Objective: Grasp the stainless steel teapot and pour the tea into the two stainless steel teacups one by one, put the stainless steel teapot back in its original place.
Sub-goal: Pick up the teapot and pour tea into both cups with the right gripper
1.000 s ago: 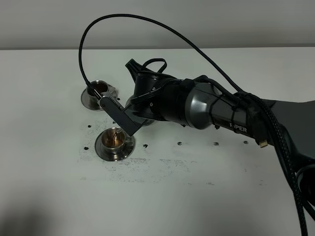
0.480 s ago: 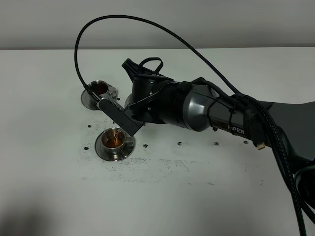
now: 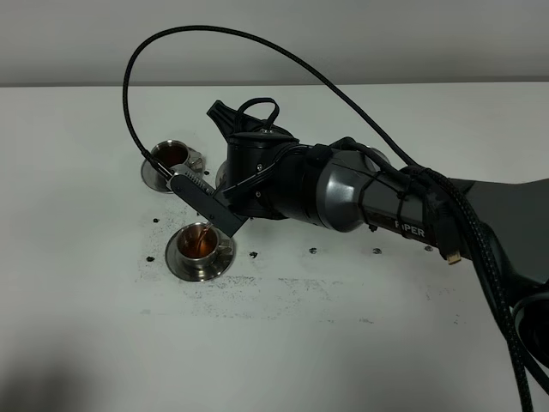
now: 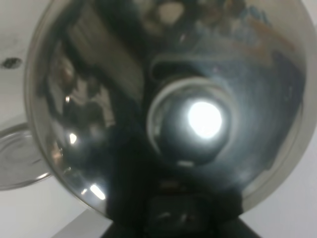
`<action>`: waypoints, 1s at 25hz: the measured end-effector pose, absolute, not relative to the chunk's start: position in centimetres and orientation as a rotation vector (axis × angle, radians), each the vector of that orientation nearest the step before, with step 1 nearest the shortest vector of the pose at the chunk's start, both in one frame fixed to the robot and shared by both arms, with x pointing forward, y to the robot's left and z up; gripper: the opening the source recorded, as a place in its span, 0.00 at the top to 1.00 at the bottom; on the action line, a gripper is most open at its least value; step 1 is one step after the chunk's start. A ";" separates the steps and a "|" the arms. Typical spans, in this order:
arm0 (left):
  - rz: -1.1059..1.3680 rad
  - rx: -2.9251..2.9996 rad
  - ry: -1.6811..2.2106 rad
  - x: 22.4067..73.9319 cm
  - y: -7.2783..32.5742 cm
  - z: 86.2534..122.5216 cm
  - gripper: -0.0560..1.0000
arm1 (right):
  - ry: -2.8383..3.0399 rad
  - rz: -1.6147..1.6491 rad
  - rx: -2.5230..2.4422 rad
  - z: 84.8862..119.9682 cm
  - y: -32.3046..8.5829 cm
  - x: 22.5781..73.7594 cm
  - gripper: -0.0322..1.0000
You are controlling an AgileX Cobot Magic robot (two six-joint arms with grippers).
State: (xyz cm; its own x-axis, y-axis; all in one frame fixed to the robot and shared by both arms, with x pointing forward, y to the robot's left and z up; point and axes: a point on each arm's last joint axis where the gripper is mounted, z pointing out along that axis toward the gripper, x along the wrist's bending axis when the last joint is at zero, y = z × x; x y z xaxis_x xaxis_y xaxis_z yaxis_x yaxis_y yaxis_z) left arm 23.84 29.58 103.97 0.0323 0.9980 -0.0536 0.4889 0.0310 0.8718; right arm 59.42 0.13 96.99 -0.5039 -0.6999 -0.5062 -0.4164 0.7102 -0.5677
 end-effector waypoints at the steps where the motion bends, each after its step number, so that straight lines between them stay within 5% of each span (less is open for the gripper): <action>1: 0.856 1.558 1.557 23.8 29.6 104.0 0.37 | 2.166 -0.488 -0.846 97.0 0.1 59.4 0.80; 25: 0.856 1.558 1.557 23.8 29.6 104.0 0.37 | 2.128 -0.501 -0.860 97.2 0.6 59.2 0.80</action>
